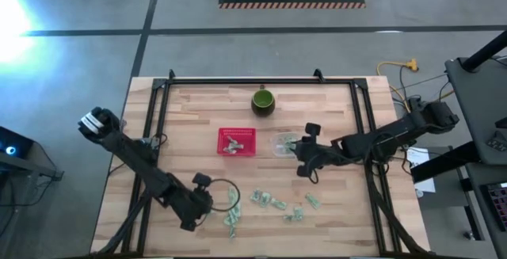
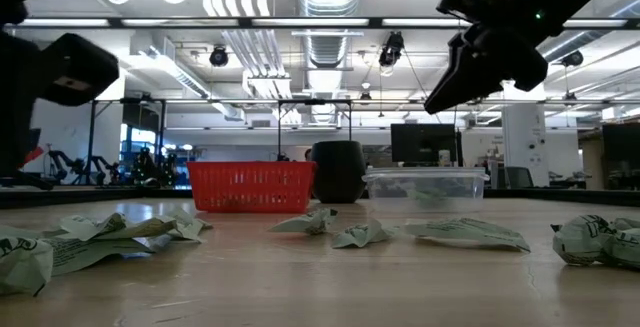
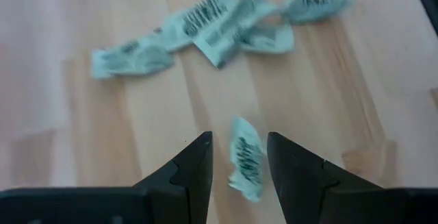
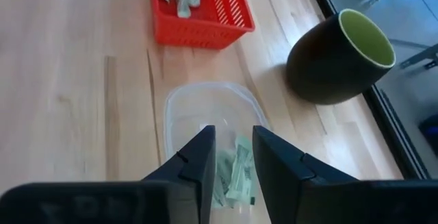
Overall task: Pick and place items into bin
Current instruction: Put the stevia packet into the red bin
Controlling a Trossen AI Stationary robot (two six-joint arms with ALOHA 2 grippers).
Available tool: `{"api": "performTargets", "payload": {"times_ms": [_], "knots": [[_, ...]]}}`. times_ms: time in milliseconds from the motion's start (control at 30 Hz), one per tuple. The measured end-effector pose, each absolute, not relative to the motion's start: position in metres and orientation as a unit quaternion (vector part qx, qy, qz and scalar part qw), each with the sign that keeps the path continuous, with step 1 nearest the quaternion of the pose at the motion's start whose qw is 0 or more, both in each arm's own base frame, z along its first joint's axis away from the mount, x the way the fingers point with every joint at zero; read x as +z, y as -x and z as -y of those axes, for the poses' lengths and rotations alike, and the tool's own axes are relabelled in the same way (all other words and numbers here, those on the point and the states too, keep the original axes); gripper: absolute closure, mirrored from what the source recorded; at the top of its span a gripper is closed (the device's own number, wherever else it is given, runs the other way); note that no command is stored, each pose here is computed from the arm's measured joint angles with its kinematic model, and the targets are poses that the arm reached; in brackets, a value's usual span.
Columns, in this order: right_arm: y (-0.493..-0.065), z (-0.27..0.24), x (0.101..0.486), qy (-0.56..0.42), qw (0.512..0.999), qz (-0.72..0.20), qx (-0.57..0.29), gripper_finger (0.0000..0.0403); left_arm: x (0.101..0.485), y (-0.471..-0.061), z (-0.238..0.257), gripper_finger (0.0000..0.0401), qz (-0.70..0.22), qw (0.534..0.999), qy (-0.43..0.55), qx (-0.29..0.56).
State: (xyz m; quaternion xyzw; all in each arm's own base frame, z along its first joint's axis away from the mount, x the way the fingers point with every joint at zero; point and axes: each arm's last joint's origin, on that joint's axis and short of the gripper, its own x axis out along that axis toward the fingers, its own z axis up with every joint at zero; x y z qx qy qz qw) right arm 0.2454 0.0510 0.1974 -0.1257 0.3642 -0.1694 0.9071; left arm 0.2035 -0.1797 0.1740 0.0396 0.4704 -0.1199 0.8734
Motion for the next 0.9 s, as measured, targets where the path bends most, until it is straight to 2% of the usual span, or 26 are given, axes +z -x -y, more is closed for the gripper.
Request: {"api": "performTargets", "payload": {"times_ms": [233, 900], "knots": [[-0.246, -0.052, 0.190, 0.122, 0.902, -0.378, -0.171, 0.0326, 0.167, -0.205, 0.196, 0.0278, -0.478, 0.868, -0.048, -0.124], [-0.246, -0.052, 0.189, 0.112, 0.903, -0.377, -0.174, 0.0335, 0.156, -0.204, 0.192, 0.0278, -0.470, 0.874, -0.051, -0.115]]}}
